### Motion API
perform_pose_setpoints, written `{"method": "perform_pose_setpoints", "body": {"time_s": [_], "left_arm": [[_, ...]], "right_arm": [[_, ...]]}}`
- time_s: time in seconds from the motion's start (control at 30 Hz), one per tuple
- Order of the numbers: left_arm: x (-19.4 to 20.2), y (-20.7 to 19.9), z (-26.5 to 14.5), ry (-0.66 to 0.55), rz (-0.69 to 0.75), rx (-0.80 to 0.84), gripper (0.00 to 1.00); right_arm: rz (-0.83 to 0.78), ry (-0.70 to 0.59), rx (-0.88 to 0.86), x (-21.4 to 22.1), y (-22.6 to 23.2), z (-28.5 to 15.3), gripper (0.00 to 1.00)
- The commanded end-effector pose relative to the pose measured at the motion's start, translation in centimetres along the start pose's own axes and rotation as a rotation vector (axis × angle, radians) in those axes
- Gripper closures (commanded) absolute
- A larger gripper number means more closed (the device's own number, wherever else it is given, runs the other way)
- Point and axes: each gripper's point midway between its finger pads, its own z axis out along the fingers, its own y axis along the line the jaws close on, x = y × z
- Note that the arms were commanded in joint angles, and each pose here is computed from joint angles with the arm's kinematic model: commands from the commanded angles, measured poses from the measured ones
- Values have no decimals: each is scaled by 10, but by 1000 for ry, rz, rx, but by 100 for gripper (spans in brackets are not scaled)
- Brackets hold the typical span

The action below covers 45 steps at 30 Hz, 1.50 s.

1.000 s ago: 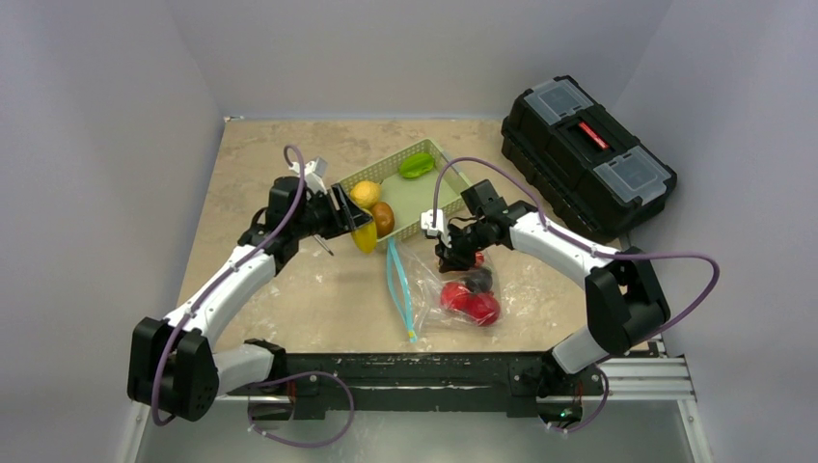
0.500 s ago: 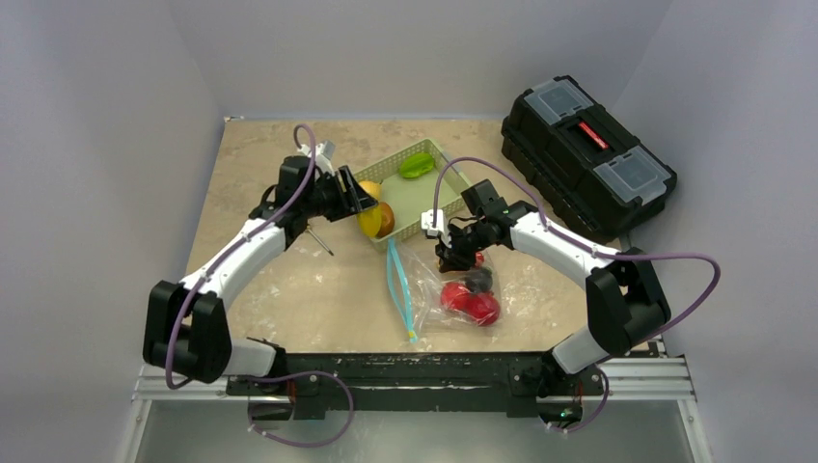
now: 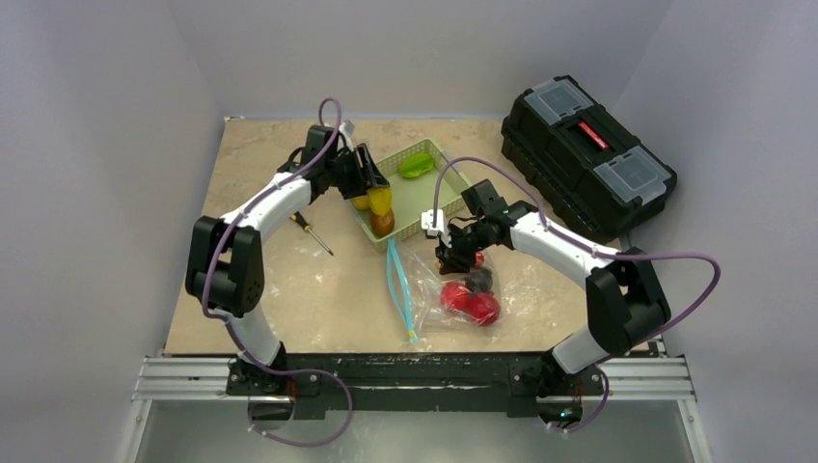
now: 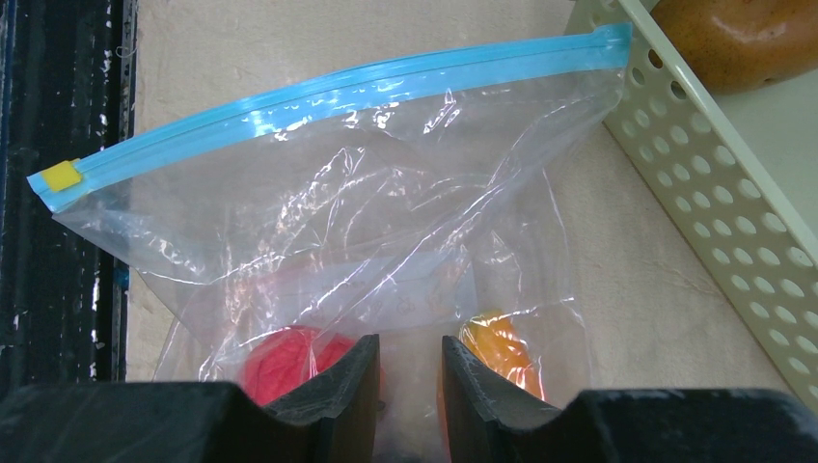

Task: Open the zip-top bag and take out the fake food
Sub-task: Place the fake fruit in the bin, then pick up the fake fruit from the zipper food storage bag.

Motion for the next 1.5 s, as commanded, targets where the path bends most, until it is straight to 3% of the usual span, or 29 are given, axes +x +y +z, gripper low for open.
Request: {"method": "perform_pose_setpoints", "body": {"time_s": [0.0,0.13,0.3,0.6,0.83,1.1,1.47], "left_arm": [[-12,-11,8,11,39,-9,57],[-16,-12,14,24,38,-16,32],[-25,-21,7,8,60,-4,19],[-32,-39,-59,-153,177,22,13],[0,-29,-123,-294,235,38,5],[51,-4,-150,-308,161,89,0],[109,-9,-171,-226,146,244,0]], "right_arm": [[-20,-23,7,-7,2,-8,69],[-23,-22,10,-7,1,-8,66],[-24,-24,16,-7,0,-10,62],[-31,-36,32,-7,-1,-17,59],[-70,-54,27,-10,4,-23,59],[-143,-101,4,-16,17,-32,58],[-211,-144,-4,-21,26,-51,56]]}}
